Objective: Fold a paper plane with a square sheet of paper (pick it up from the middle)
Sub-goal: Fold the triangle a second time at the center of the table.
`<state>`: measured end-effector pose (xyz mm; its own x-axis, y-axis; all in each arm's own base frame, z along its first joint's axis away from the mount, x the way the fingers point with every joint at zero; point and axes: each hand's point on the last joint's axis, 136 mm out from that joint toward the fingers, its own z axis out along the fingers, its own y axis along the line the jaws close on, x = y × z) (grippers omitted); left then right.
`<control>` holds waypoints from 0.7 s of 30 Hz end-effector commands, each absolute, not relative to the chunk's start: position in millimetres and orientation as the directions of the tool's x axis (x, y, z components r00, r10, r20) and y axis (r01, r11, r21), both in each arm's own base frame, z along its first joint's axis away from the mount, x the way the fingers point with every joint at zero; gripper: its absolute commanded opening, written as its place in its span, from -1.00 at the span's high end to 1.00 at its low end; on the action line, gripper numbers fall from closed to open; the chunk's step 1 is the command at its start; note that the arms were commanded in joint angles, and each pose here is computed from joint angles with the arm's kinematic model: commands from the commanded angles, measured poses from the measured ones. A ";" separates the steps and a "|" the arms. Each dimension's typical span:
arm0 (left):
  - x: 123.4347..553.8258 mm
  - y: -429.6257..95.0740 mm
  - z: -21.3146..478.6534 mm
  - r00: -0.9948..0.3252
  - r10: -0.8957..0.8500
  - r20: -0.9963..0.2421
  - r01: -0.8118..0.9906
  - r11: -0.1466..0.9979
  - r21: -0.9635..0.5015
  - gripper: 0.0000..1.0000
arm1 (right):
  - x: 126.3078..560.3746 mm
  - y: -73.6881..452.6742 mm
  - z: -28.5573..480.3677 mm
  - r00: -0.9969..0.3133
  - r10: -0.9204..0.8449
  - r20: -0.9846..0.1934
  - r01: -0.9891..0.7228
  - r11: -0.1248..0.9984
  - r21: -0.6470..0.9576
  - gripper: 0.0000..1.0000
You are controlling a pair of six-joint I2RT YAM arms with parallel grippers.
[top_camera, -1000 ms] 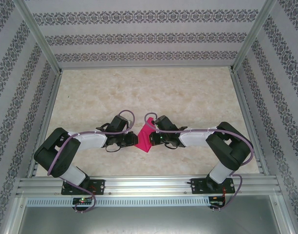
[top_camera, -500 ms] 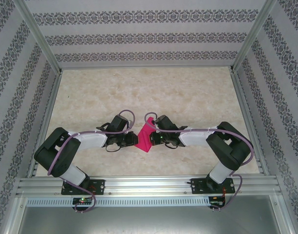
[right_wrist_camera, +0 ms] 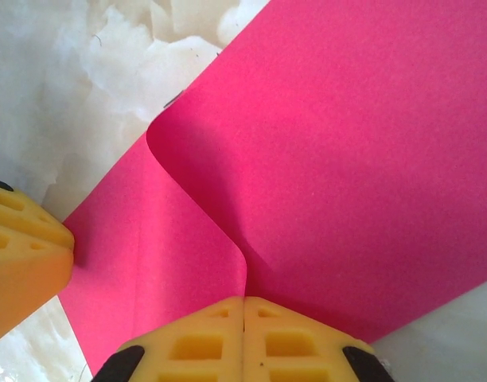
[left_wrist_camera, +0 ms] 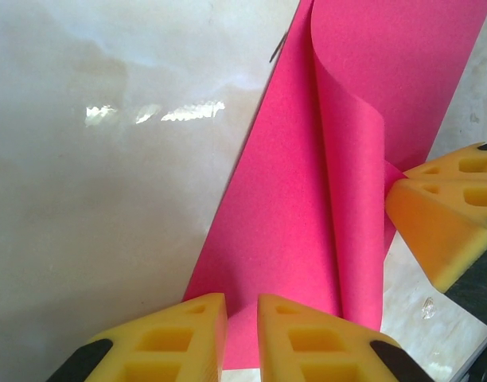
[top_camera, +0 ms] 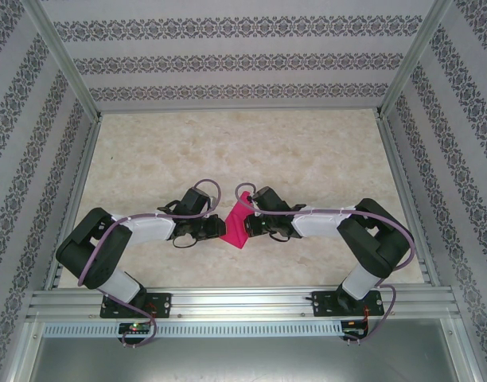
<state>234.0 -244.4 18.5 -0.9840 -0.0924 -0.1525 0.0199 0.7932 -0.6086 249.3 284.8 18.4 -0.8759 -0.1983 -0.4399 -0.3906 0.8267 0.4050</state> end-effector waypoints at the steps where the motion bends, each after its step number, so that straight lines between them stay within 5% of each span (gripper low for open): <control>1: 224.8 -236.3 4.6 -0.989 -0.062 -0.133 0.021 0.838 -0.546 0.58 | 260.6 282.9 24.1 -0.864 -0.191 -0.467 -0.391 0.838 0.381 0.88; 21: 224.0 -235.5 3.3 -0.990 -0.054 -0.131 0.025 0.842 -0.538 0.58 | 264.4 284.8 24.6 -0.860 -0.201 -0.470 -0.401 0.835 0.378 0.86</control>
